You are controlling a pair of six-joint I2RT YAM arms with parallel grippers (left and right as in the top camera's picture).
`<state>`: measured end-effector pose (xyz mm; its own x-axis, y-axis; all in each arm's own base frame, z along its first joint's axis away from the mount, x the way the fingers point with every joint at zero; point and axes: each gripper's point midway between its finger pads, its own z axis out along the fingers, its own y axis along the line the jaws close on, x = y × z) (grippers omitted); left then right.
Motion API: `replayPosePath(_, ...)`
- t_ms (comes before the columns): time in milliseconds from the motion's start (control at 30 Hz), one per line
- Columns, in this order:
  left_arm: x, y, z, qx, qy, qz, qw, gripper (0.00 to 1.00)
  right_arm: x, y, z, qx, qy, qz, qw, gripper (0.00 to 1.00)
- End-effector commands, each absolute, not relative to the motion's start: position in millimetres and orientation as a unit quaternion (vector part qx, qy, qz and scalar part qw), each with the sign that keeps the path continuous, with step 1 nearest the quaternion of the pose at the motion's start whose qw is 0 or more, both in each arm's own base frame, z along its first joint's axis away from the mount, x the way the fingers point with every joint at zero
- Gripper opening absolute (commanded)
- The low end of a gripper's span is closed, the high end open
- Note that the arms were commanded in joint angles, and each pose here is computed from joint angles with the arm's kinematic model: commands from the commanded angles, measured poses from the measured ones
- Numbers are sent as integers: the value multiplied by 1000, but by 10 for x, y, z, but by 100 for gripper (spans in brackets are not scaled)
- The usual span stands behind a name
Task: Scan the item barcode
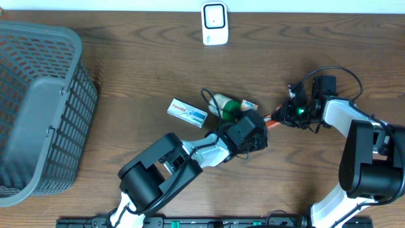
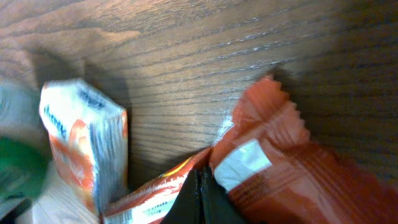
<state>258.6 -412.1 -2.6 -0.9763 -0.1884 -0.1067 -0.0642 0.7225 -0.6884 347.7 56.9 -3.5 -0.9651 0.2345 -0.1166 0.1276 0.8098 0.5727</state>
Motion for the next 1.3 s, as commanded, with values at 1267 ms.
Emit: replayPosePath(1267,2869,-4242,384,-45,877,-457,144,7,3420,329,-238,51,984,162,60,1)
